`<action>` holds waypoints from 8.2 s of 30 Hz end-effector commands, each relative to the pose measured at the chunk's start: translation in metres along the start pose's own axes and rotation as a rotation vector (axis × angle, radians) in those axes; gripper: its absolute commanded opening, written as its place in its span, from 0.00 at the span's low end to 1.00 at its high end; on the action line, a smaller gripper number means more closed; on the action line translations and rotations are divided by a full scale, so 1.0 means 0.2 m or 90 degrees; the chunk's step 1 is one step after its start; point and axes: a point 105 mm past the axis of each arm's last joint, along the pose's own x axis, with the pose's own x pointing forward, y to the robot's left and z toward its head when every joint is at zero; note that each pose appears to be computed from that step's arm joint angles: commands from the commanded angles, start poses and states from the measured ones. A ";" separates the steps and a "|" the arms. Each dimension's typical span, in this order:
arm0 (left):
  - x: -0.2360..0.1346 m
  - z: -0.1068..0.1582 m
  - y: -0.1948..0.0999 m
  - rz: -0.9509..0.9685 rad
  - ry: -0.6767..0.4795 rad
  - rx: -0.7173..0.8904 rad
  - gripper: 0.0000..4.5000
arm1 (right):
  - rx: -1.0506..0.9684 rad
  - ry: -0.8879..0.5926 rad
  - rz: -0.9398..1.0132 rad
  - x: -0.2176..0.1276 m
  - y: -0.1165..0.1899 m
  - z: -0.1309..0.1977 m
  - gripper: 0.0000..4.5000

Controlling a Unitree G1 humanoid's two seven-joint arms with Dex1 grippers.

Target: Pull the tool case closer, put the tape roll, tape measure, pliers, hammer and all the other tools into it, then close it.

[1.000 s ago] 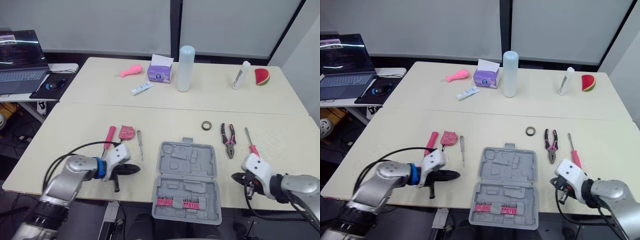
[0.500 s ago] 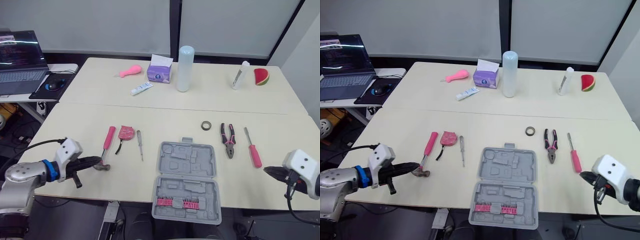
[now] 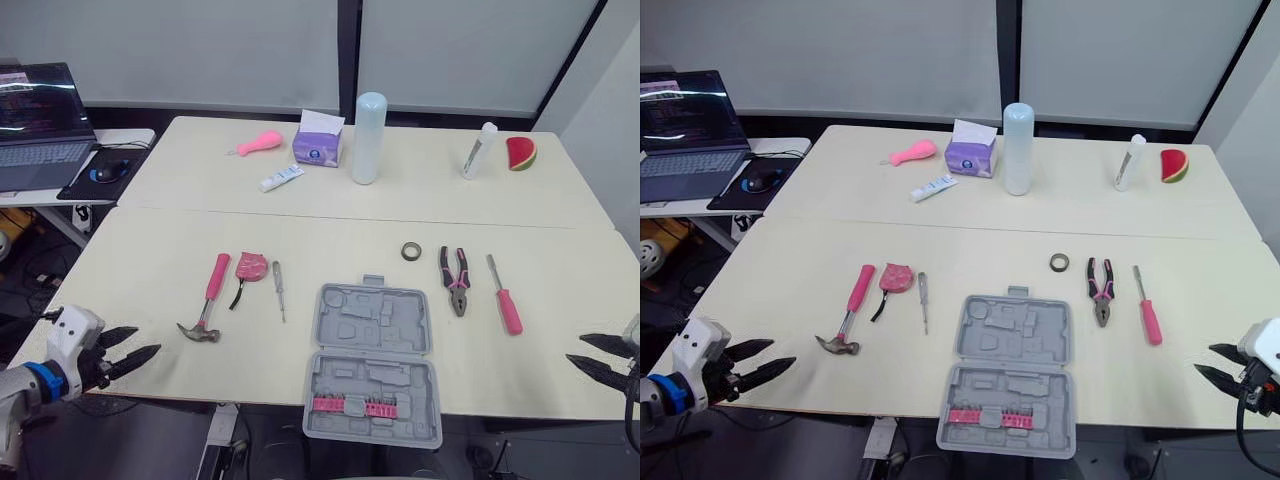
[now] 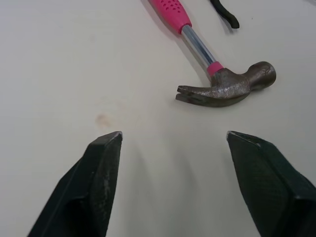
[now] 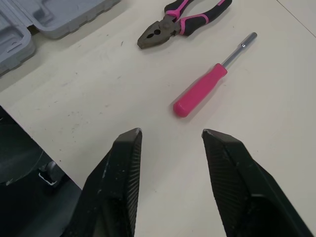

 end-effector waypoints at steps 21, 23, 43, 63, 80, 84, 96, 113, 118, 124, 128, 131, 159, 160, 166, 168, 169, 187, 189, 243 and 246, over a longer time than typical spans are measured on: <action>0.35 0.83 -0.64 -0.358 -0.207 0.234 1.00 | -0.064 -0.136 0.062 0.43 0.05 0.70 0.99; 0.39 0.90 -0.68 -0.359 -0.224 0.245 1.00 | -0.064 -0.123 0.063 0.55 0.09 0.73 0.99; 0.48 1.01 -0.85 -0.381 -0.209 0.260 1.00 | -0.056 -0.062 0.002 1.16 -0.05 0.82 0.87; 0.49 1.00 -0.87 -0.394 -0.197 0.272 1.00 | 0.024 -0.027 0.015 1.32 -0.07 0.78 0.42; 0.45 0.88 -0.76 -0.394 -0.145 0.294 1.00 | -0.012 -0.121 0.099 1.15 0.08 0.95 0.00; 0.42 0.82 -0.70 -0.388 -0.129 0.302 1.00 | -0.016 -0.159 0.133 1.05 0.20 1.00 0.00; 0.41 0.88 -0.74 -0.416 -0.167 0.285 1.00 | -0.089 -0.127 0.045 1.09 0.14 0.94 0.23; 0.45 0.98 -0.77 -0.358 -0.224 0.298 1.00 | -0.033 -0.046 0.018 1.31 0.00 0.86 0.52; 0.46 0.98 -0.76 -0.355 -0.222 0.300 1.00 | -0.019 -0.033 0.016 1.34 -0.01 0.84 0.30; 0.46 0.97 -0.77 -0.358 -0.220 0.301 1.00 | -0.026 -0.026 0.015 1.36 -0.02 0.83 0.06; 0.46 0.96 -0.77 -0.358 -0.217 0.301 1.00 | -0.031 -0.038 0.025 1.36 -0.02 0.86 0.00; 0.46 0.95 -0.76 -0.355 -0.213 0.301 1.00 | -0.034 -0.057 0.032 1.34 -0.02 0.89 0.00; 0.33 0.68 -0.60 -0.387 -0.077 0.359 1.00 | 0.008 -0.160 0.310 1.16 0.84 1.07 0.00; 0.33 0.68 -0.60 -0.387 -0.077 0.359 1.00 | 0.010 -0.158 0.311 1.17 0.84 1.07 0.00; 0.33 0.68 -0.60 -0.387 -0.076 0.360 1.00 | 0.017 -0.150 0.320 1.21 0.86 1.08 0.00; 0.33 0.68 -0.60 -0.386 -0.075 0.360 1.00 | 0.020 -0.146 0.325 1.22 0.87 1.07 0.00; 0.33 0.67 -0.60 -0.386 -0.074 0.360 1.00 | 0.022 -0.144 0.326 1.23 0.87 1.07 0.00; 0.33 0.67 -0.61 -0.387 -0.076 0.359 1.00 | 0.031 -0.127 0.322 1.28 0.85 1.05 0.00; 0.34 0.66 -0.61 -0.387 -0.077 0.357 1.00 | 0.035 -0.127 0.323 1.28 0.85 1.05 0.00; 0.34 0.67 -0.60 -0.365 -0.098 0.322 1.00 | -0.118 -0.229 0.265 1.27 0.80 1.02 0.16; 0.34 0.67 -0.61 -0.366 -0.098 0.323 1.00 | -0.132 -0.212 0.270 1.30 0.81 1.00 0.16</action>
